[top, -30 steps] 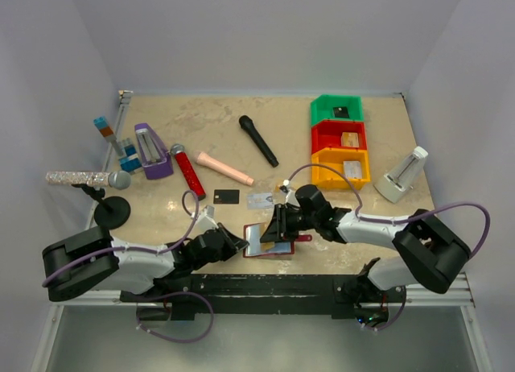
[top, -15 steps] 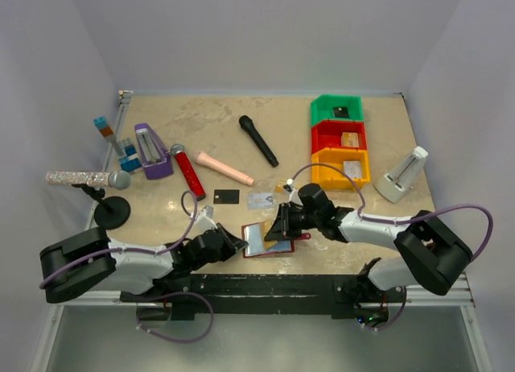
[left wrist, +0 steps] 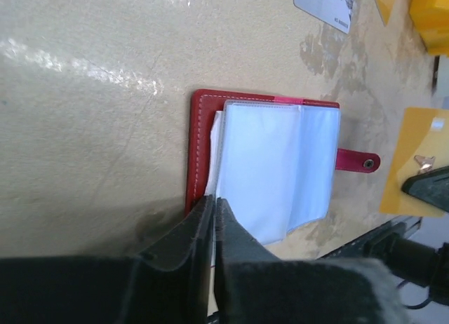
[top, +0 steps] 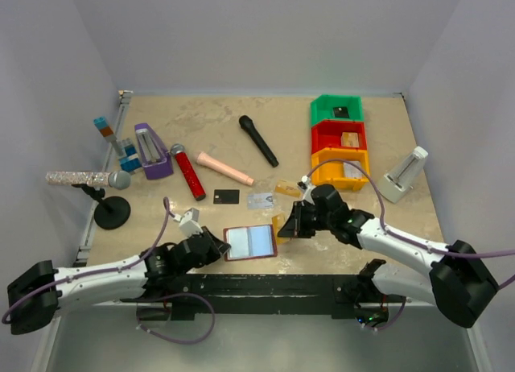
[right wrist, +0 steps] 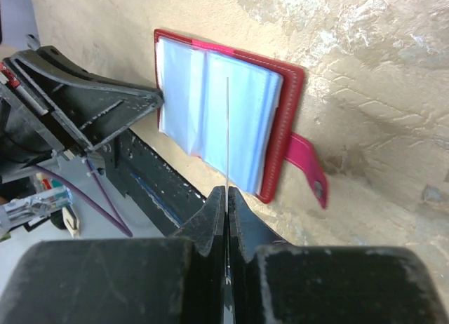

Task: Take the credit cards out of the card holder
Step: Place the credit card in the storage box.

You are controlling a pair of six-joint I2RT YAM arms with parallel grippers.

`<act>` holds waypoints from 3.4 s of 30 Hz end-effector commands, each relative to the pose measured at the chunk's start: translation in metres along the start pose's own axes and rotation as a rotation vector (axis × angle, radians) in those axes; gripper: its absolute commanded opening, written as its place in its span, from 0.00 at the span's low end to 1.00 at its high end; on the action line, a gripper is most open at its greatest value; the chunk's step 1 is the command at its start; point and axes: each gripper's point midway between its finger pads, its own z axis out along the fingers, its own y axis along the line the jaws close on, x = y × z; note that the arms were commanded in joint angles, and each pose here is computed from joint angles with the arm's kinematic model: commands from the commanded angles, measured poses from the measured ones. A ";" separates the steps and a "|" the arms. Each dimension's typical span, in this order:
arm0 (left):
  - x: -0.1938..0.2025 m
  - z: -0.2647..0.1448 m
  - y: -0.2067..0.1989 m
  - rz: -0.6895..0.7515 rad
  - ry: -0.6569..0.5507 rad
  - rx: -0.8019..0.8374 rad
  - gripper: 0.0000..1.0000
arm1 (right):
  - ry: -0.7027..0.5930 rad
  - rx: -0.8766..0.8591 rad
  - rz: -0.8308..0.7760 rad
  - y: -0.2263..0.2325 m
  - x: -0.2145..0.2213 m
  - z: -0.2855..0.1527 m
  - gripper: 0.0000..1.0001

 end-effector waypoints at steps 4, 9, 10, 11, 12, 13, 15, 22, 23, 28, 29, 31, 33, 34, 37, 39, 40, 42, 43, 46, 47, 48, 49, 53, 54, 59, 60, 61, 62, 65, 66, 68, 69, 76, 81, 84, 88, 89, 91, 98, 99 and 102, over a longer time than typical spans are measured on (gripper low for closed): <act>-0.030 -0.027 -0.031 0.250 -0.091 0.132 0.45 | -0.100 -0.144 -0.115 0.043 -0.021 -0.026 0.00; -0.030 -0.047 -0.085 0.283 -0.091 0.388 0.63 | -0.057 -0.355 -0.219 0.083 -0.012 -0.035 0.00; -0.029 -0.053 -0.101 0.272 -0.093 0.472 0.65 | -0.031 -0.391 -0.242 0.089 -0.007 -0.036 0.00; -0.028 -0.059 -0.116 0.269 -0.100 0.549 0.67 | -0.019 -0.425 -0.265 0.096 -0.004 -0.036 0.00; -0.027 -0.063 -0.125 0.273 -0.098 0.603 0.68 | 0.005 -0.447 -0.280 0.101 0.001 -0.036 0.00; -0.025 -0.066 -0.131 0.287 -0.094 0.636 0.69 | 0.016 -0.464 -0.294 0.104 0.004 -0.037 0.00; -0.021 -0.071 -0.143 0.321 -0.088 0.697 0.70 | 0.032 -0.485 -0.318 0.110 0.011 -0.037 0.00; -0.016 -0.076 -0.165 0.380 -0.084 0.788 0.70 | 0.061 -0.554 -0.375 0.127 0.020 -0.041 0.00; -0.014 -0.075 -0.165 0.383 -0.079 0.785 0.70 | 0.064 -0.557 -0.379 0.129 0.021 -0.041 0.00; -0.010 -0.074 -0.165 0.371 -0.063 0.808 0.64 | 0.081 -0.573 -0.388 0.130 0.025 -0.041 0.00; -0.008 -0.074 -0.165 0.371 -0.060 0.811 0.61 | 0.085 -0.584 -0.392 0.132 0.026 -0.042 0.00; -0.007 -0.074 -0.164 0.365 -0.055 0.826 0.57 | 0.098 -0.602 -0.395 0.134 0.028 -0.043 0.00; -0.007 -0.077 -0.165 0.356 -0.060 0.846 0.51 | 0.107 -0.615 -0.400 0.135 0.030 -0.044 0.00; -0.007 -0.077 -0.165 0.352 -0.060 0.851 0.48 | 0.110 -0.622 -0.405 0.136 0.030 -0.045 0.00; -0.007 -0.080 -0.166 0.347 -0.064 0.869 0.42 | 0.138 -0.645 -0.413 0.138 0.034 -0.046 0.00; -0.007 -0.081 -0.166 0.346 -0.065 0.874 0.34 | 0.154 -0.653 -0.422 0.138 0.036 -0.047 0.00; -0.007 -0.081 -0.165 0.345 -0.066 0.875 0.28 | 0.164 -0.656 -0.425 0.137 0.038 -0.047 0.00; -0.008 -0.082 -0.165 0.342 -0.071 0.881 0.18 | 0.186 -0.660 -0.432 0.137 0.041 -0.048 0.00; -0.008 -0.082 -0.165 0.341 -0.074 0.884 0.12 | 0.190 -0.656 -0.437 0.136 0.042 -0.048 0.00; -0.012 -0.082 -0.163 0.317 -0.093 0.879 0.00 | 0.162 -0.610 -0.430 0.132 0.038 -0.047 0.27; -0.015 -0.080 -0.161 0.289 -0.102 0.865 0.00 | 0.137 -0.579 -0.418 0.127 0.034 -0.045 0.40; -0.019 -0.079 -0.160 0.256 -0.117 0.856 0.00 | 0.107 -0.562 -0.411 0.126 0.030 -0.045 0.48; -0.022 -0.077 -0.159 0.235 -0.129 0.843 0.00 | 0.077 -0.547 -0.400 0.125 0.026 -0.044 0.54; -0.038 -0.068 -0.148 0.115 -0.191 0.779 0.00 | -0.046 -0.509 -0.341 0.120 0.010 -0.042 0.60; -0.043 -0.068 -0.146 0.072 -0.208 0.778 0.00 | -0.077 -0.512 -0.323 0.120 0.007 -0.042 0.60; -0.063 -0.072 -0.148 -0.042 -0.288 0.786 0.00 | -0.152 -0.527 -0.235 0.121 -0.004 -0.040 0.60; -0.066 -0.074 -0.150 -0.051 -0.298 0.793 0.00 | -0.156 -0.533 -0.224 0.121 -0.005 -0.039 0.59; -0.068 -0.075 -0.151 -0.054 -0.306 0.796 0.00 | -0.164 -0.542 -0.215 0.122 -0.006 -0.039 0.58; -0.069 -0.077 -0.153 -0.058 -0.312 0.805 0.00 | -0.177 -0.557 -0.205 0.125 -0.008 -0.039 0.57; -0.072 -0.080 -0.156 -0.074 -0.321 0.828 0.00 | -0.227 -0.621 -0.196 0.134 -0.014 -0.045 0.56; -0.073 -0.082 -0.157 -0.079 -0.325 0.840 0.00 | -0.239 -0.643 -0.191 0.136 -0.015 -0.047 0.56; -0.073 -0.083 -0.156 -0.083 -0.329 0.849 0.00 | -0.261 -0.693 -0.190 0.143 -0.017 -0.052 0.56; -0.073 -0.084 -0.156 -0.085 -0.329 0.853 0.00 | -0.274 -0.719 -0.193 0.148 -0.019 -0.055 0.56; -0.071 -0.082 -0.151 -0.091 -0.321 0.851 0.00 | -0.321 -0.786 -0.246 0.159 -0.021 -0.071 0.58; -0.070 -0.079 -0.147 -0.095 -0.317 0.837 0.00 | -0.342 -0.766 -0.284 0.159 -0.021 -0.079 0.60; -0.068 -0.079 -0.150 -0.093 -0.307 0.843 0.00 | -0.358 -0.745 -0.272 0.156 -0.026 -0.079 0.60; -0.064 -0.079 -0.151 -0.089 -0.287 0.853 0.00 | -0.348 -0.727 -0.260 0.157 -0.029 -0.075 0.59; -0.064 -0.080 -0.152 -0.090 -0.287 0.858 0.00 | -0.347 -0.722 -0.256 0.156 -0.030 -0.074 0.59; -0.063 -0.082 -0.154 -0.091 -0.280 0.871 0.00 | -0.345 -0.717 -0.245 0.156 -0.031 -0.072 0.58; -0.059 -0.081 -0.155 -0.091 -0.257 0.877 0.00 | -0.366 -0.728 -0.244 0.161 -0.038 -0.075 0.55; -0.057 -0.080 -0.155 -0.088 -0.252 0.877 0.00 | -0.370 -0.728 -0.244 0.162 -0.039 -0.076 0.55; -0.057 -0.080 -0.156 -0.086 -0.249 0.879 0.00 | -0.379 -0.732 -0.246 0.165 -0.043 -0.078 0.52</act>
